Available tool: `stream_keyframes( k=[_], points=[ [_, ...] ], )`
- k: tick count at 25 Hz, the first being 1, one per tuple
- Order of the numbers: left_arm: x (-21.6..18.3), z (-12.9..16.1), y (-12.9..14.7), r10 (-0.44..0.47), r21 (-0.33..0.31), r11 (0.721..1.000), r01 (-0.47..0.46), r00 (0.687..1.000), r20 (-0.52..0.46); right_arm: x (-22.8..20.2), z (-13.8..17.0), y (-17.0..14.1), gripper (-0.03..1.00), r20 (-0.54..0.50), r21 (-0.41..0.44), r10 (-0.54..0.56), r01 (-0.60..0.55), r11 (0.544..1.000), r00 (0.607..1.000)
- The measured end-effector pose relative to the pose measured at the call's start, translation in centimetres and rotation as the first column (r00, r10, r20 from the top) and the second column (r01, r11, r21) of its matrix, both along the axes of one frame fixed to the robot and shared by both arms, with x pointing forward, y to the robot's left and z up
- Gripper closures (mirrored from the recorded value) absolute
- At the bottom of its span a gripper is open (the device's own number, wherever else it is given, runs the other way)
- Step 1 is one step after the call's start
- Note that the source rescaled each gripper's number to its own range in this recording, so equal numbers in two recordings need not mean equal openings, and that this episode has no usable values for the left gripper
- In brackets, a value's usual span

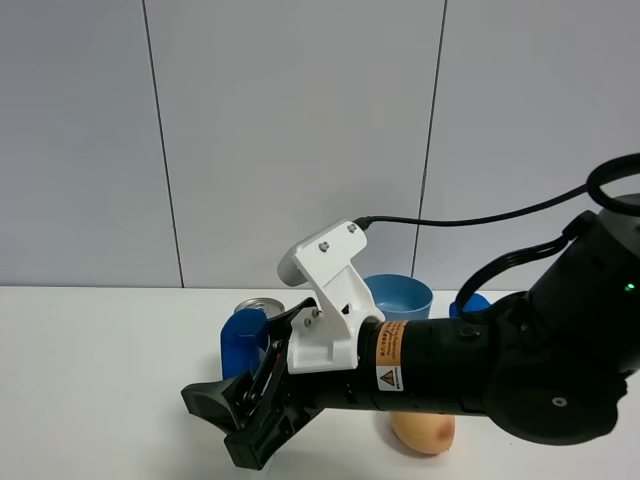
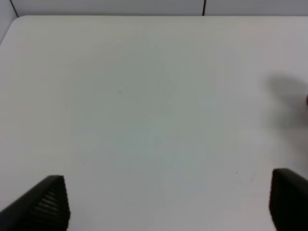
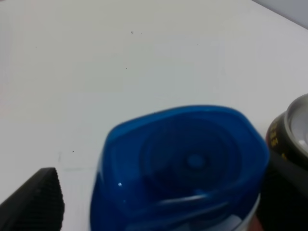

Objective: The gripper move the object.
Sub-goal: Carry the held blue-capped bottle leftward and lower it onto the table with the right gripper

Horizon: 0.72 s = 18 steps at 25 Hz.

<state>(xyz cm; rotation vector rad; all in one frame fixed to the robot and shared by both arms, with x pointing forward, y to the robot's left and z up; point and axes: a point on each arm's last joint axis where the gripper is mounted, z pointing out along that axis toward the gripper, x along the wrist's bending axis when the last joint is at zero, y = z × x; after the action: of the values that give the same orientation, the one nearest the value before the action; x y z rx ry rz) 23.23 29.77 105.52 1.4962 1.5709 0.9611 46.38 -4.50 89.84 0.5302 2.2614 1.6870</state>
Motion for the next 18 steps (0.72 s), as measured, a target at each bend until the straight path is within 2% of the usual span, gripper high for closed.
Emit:
stream_keyframes(
  k=[15, 18],
  points=[
    [0.00, 0.00, 0.00, 0.000, 0.000, 1.000, 0.000, 1.000, 0.000, 0.00, 0.14, 0.04, 0.51, 0.009, 0.011, 0.003, -0.003, 1.000, 1.000],
    [0.00, 0.00, 0.00, 0.000, 0.000, 1.000, 0.000, 1.000, 0.000, 0.00, 0.14, 0.04, 0.38, 0.009, 0.011, 0.003, -0.003, 1.000, 1.000]
  ],
)
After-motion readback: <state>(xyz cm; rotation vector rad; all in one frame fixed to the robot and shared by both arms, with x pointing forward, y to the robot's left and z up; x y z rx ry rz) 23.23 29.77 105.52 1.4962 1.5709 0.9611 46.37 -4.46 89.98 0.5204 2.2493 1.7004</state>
